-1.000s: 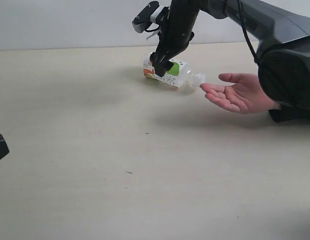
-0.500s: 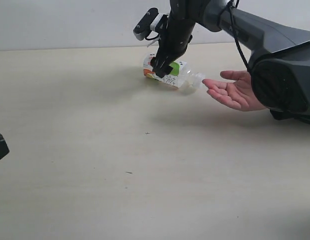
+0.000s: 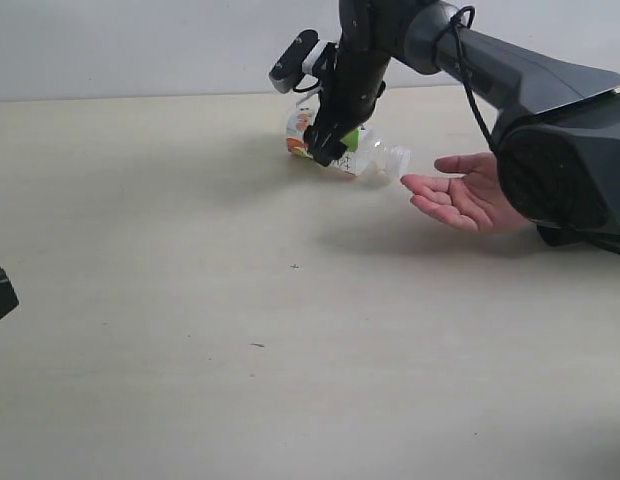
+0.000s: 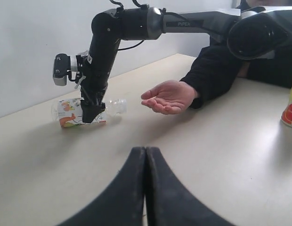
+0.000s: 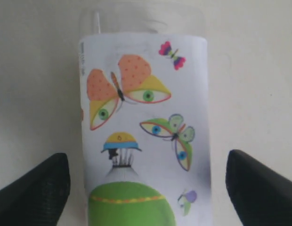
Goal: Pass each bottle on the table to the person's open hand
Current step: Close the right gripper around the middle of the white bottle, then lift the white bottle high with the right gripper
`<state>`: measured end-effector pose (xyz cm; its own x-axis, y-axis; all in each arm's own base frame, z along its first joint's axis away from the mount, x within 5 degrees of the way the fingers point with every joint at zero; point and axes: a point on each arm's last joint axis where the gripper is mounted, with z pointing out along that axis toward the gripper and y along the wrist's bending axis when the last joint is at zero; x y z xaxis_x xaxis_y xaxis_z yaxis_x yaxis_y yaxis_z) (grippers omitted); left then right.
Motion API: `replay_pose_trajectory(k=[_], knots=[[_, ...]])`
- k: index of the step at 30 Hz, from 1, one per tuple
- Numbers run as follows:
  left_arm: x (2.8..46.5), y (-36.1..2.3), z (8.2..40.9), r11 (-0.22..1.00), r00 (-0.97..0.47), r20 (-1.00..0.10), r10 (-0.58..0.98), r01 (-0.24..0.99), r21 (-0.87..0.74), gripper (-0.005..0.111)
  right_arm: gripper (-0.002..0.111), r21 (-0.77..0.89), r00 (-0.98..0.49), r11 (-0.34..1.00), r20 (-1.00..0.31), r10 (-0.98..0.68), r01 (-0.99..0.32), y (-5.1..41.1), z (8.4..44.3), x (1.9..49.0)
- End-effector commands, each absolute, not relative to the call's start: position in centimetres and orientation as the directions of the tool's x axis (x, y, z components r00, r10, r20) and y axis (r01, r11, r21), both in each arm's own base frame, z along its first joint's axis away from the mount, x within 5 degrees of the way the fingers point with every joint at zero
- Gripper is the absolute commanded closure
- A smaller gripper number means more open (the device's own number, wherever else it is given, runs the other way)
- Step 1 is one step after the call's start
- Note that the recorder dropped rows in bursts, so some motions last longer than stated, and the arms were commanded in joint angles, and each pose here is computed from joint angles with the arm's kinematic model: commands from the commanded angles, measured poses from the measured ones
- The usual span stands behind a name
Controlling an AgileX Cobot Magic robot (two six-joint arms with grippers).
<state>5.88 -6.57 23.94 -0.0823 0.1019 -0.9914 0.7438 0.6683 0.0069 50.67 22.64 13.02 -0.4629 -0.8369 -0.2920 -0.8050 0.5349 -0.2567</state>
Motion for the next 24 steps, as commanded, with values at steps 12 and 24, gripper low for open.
replay_pose_trajectory(k=[12,24], knots=[[5.9,-6.5,23.9,0.672,-0.085,-0.992,0.096,0.741,0.002,0.107,0.108,-0.228,-0.518,0.585,-0.293,-0.804,-0.778,22.3,14.3,50.4],[5.9,-6.5,23.9,0.672,-0.085,-0.992,0.096,0.741,0.002,0.107,0.108,-0.228,-0.588,0.759,-0.511,-0.627,-0.610,21.2,27.6,48.2]])
